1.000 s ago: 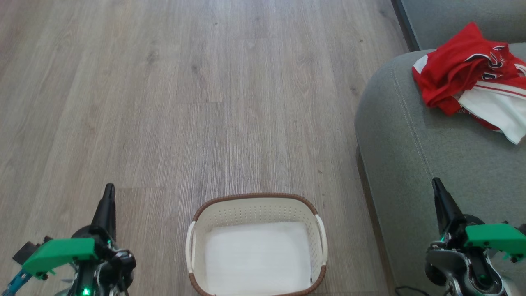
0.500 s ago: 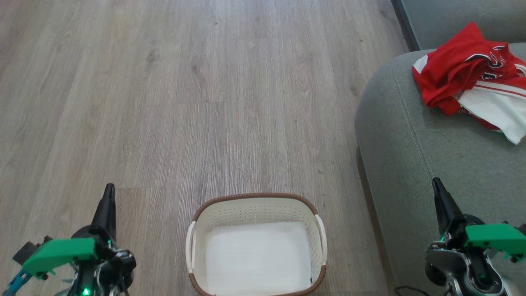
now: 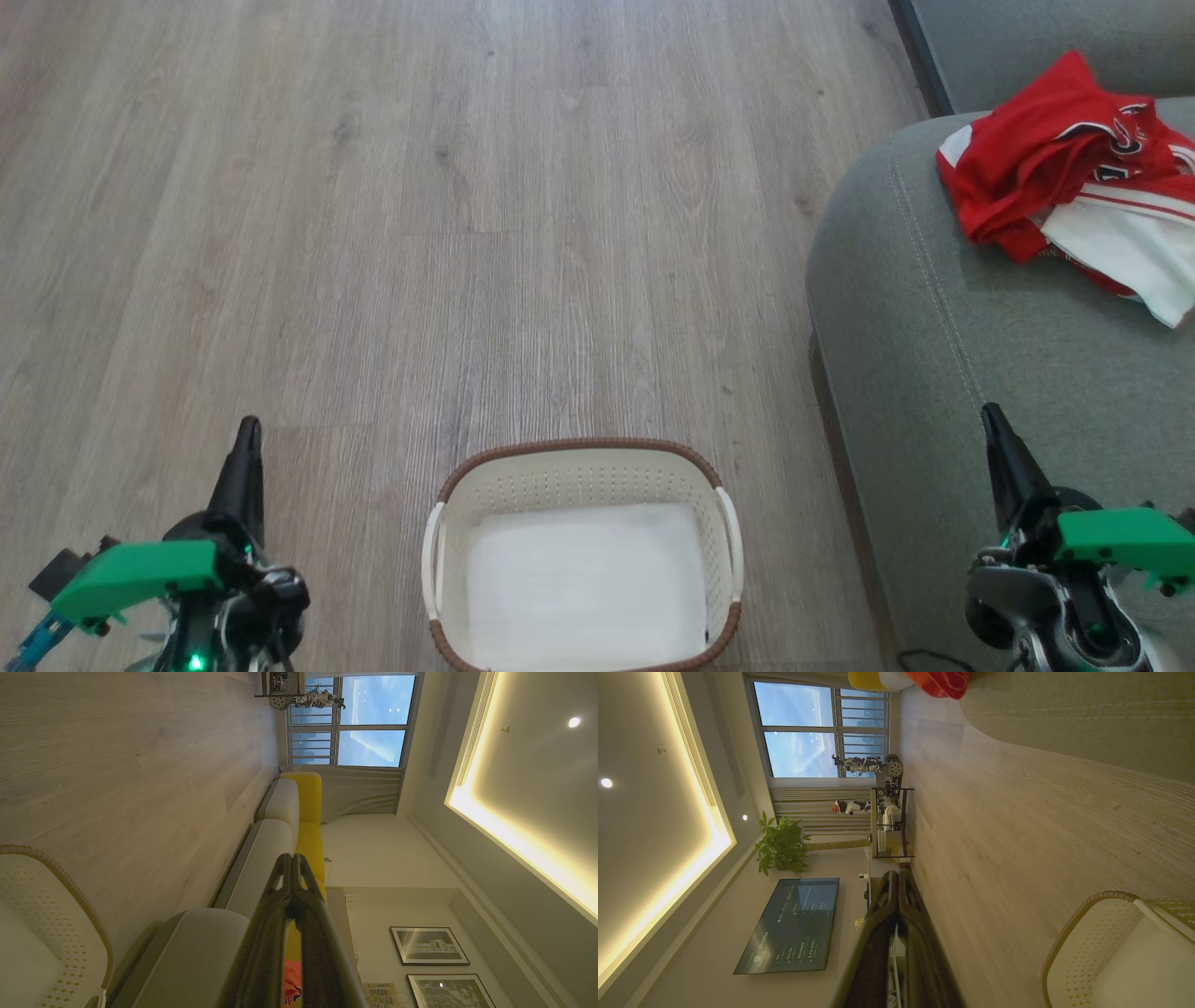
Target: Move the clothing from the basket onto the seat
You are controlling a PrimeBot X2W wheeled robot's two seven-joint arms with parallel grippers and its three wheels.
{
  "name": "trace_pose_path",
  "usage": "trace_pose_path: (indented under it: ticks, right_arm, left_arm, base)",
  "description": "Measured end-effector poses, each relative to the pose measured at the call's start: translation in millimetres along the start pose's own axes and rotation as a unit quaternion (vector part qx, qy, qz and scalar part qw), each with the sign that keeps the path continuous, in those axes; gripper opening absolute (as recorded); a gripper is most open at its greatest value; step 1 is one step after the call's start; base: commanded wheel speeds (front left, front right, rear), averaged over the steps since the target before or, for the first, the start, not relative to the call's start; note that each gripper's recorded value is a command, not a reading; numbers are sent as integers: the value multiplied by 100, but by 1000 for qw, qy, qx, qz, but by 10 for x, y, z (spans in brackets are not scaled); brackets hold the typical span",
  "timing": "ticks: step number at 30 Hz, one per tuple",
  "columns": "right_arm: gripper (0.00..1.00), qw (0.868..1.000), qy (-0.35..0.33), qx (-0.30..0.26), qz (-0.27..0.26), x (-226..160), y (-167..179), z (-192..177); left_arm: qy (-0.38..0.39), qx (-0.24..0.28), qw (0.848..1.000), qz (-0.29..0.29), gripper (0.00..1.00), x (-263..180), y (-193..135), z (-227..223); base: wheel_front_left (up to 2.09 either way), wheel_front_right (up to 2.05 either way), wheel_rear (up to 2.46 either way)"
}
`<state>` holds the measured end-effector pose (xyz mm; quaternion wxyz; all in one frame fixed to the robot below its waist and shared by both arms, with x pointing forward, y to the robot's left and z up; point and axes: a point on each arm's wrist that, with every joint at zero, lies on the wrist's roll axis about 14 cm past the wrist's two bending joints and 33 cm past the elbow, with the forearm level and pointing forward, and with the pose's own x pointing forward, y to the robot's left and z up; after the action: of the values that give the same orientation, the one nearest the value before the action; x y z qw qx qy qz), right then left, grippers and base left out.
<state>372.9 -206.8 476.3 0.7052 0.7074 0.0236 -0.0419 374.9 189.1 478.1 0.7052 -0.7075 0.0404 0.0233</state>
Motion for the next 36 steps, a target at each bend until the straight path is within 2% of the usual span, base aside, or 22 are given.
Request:
trace_pose_path:
  ticks: [36]
  right_arm:
    - [0,1000,0,0,0,0,0,0]
  left_arm:
    - [0,-1,1000,0,0,0,0,-2]
  base:
    - [0,0,0]
